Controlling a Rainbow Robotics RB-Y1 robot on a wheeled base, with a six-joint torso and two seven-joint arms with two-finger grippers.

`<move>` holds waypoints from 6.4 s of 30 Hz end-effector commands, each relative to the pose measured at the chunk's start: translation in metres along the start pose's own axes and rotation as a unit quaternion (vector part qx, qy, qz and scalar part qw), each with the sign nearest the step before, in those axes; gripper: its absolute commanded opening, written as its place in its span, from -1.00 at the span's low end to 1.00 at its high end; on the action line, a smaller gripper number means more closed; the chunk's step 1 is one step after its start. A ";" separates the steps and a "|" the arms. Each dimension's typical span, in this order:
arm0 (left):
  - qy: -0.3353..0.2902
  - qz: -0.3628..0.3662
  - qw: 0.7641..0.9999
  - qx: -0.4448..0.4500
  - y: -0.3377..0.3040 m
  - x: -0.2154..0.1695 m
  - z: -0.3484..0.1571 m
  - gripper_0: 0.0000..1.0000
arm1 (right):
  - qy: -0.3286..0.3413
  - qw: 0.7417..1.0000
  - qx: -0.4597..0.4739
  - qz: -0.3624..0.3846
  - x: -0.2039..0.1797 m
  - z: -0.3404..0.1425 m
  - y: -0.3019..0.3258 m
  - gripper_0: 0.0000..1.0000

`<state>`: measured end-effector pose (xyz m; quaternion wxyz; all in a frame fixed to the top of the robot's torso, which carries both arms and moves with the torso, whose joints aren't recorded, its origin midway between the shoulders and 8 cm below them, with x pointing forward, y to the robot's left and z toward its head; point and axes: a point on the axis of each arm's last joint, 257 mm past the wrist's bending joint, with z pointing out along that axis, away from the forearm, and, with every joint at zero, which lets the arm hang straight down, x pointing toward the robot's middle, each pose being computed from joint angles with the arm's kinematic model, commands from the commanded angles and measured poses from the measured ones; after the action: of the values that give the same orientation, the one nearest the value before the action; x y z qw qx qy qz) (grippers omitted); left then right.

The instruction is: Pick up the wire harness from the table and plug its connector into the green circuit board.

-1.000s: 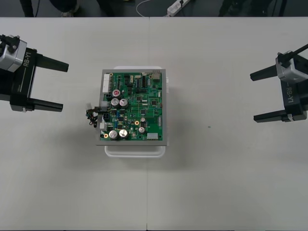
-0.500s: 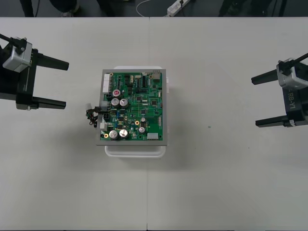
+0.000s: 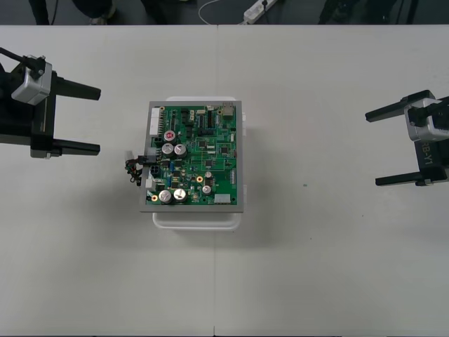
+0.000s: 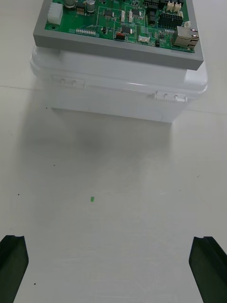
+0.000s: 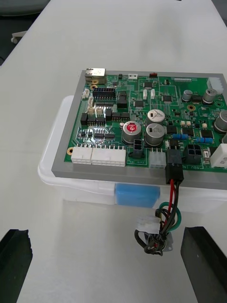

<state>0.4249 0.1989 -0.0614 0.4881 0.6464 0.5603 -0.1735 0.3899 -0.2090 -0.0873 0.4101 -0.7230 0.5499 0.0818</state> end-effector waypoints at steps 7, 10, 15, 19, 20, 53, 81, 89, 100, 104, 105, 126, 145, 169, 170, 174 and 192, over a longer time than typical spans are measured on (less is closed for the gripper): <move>0.007 -0.001 1.000 0.024 -0.018 -0.001 0.003 0.85 | 0.034 0.999 0.013 -0.003 0.014 -0.018 -0.007 1.00; 0.012 0.004 0.999 0.037 -0.022 -0.002 0.004 0.85 | 0.035 0.999 0.013 -0.004 0.015 -0.017 -0.006 1.00; 0.020 0.011 0.999 0.048 -0.025 -0.002 0.007 0.85 | 0.037 0.999 0.018 -0.001 0.017 -0.015 -0.008 1.00; 0.026 0.014 0.998 0.060 -0.030 0.000 0.010 0.85 | 0.037 0.999 0.019 0.005 0.017 -0.014 -0.008 1.00; 0.026 0.014 0.998 0.060 -0.030 0.000 0.010 0.85 | 0.037 0.999 0.019 0.007 0.017 -0.013 -0.008 1.00; 0.034 0.016 0.996 0.086 -0.041 -0.002 0.004 0.85 | -0.025 0.992 0.005 0.124 -0.012 0.013 0.003 1.00; 0.033 0.017 0.996 0.086 -0.041 -0.002 0.004 0.84 | 0.003 0.995 0.024 0.099 -0.013 0.011 -0.002 1.00; 0.033 0.017 0.996 0.086 -0.041 -0.002 0.004 0.85 | 0.011 0.994 0.029 0.101 -0.008 0.010 -0.004 1.00; 0.033 0.017 0.996 0.086 -0.041 -0.002 0.004 0.85 | 0.010 0.994 0.029 0.102 -0.009 0.010 -0.004 1.00; 0.033 0.017 0.996 0.086 -0.041 -0.002 0.004 0.84 | 0.010 0.994 0.029 0.102 -0.009 0.010 -0.004 1.00; 0.033 0.017 0.996 0.086 -0.041 -0.002 0.004 0.85 | 0.010 0.994 0.029 0.102 -0.009 0.010 -0.004 1.00; 0.033 0.017 0.996 0.086 -0.041 -0.002 0.004 0.85 | 0.010 0.994 0.030 0.102 -0.009 0.009 -0.005 1.00; 0.033 0.017 0.996 0.086 -0.041 -0.002 0.004 0.86 | 0.010 0.994 0.030 0.102 -0.009 0.009 -0.005 1.00; 0.033 0.017 0.996 0.086 -0.041 -0.002 0.004 0.86 | 0.010 0.994 0.030 0.102 -0.009 0.009 -0.005 1.00; 0.033 0.017 0.996 0.086 -0.041 -0.002 0.004 0.85 | 0.010 0.994 0.030 0.102 -0.009 0.009 -0.005 1.00; 0.033 0.017 0.996 0.086 -0.041 -0.002 0.004 0.85 | 0.010 0.994 0.030 0.102 -0.009 0.009 -0.005 1.00; 0.033 0.017 0.996 0.086 -0.041 -0.002 0.004 0.85 | 0.010 0.994 0.030 0.102 -0.009 0.009 -0.005 1.00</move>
<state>0.4001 0.1846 -0.0825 0.4362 0.6841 0.5504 -0.1971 0.3964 -0.1958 -0.0925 0.4108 -0.6642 0.6168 0.0983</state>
